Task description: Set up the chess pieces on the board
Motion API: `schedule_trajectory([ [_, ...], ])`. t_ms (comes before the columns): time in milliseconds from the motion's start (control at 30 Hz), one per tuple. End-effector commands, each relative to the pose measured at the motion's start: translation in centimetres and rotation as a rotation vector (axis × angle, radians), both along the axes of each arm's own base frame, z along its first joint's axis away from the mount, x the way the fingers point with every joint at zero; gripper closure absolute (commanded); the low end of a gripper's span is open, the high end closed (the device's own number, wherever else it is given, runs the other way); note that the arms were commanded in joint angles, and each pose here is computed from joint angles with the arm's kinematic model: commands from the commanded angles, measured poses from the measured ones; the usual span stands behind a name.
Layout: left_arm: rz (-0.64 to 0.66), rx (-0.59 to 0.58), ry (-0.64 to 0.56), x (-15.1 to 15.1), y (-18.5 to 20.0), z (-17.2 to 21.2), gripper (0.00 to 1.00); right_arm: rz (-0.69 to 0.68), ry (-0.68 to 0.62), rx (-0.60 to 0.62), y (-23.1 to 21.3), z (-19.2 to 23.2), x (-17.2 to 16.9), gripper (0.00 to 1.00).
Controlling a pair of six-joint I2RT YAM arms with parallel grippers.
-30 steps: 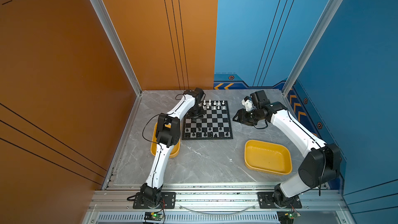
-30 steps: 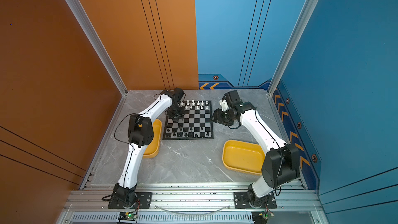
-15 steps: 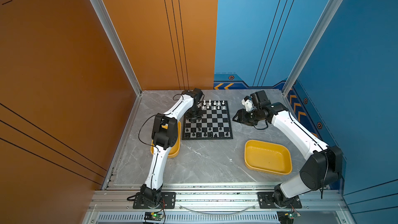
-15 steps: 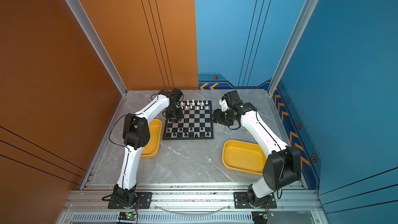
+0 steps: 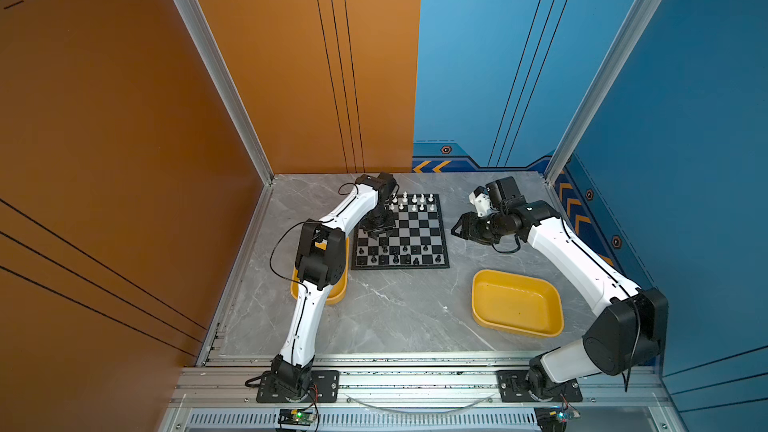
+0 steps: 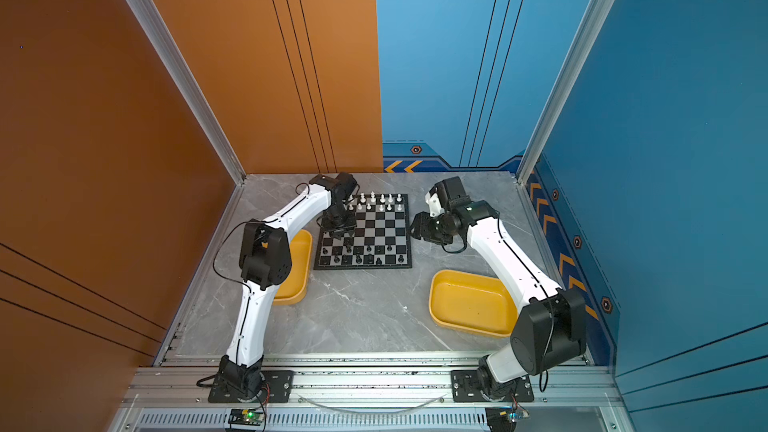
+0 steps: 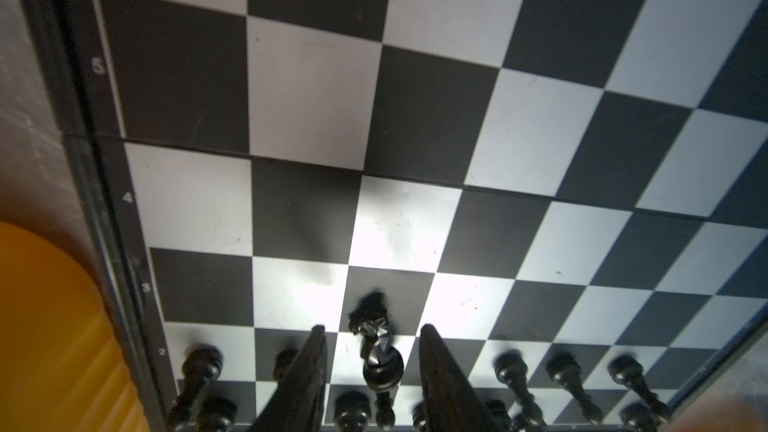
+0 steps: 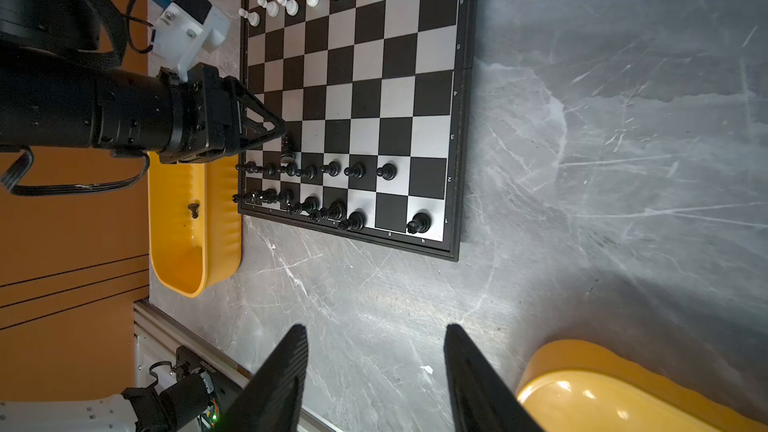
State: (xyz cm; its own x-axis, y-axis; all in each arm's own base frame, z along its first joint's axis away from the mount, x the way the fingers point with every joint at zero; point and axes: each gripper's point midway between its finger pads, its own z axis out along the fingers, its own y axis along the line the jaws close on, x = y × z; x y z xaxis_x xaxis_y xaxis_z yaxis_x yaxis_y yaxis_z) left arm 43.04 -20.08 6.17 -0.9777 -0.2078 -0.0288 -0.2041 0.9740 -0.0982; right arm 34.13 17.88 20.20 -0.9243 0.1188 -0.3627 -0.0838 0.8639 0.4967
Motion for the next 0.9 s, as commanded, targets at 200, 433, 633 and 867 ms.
schedule_trajectory([
  [200, -0.013, 0.035, 0.031, -1.3, 0.2, -0.5, 0.61, -0.012, -0.006, 0.001, -0.4, 0.0, -0.1, 0.44],
  [433, -0.015, 0.039, 0.044, -1.6, 0.0, -1.0, 0.62, -0.018, -0.006, 0.004, -0.8, 0.0, 0.0, 0.44],
  [633, -0.014, 0.043, 0.056, -1.7, 0.0, -1.5, 0.64, -0.021, -0.003, 0.006, -1.0, 0.0, 0.0, 0.44],
  [867, -0.016, 0.045, 0.076, -2.1, -0.3, -2.3, 0.66, -0.021, -0.002, 0.008, -1.1, 0.0, 0.1, 0.44],
])
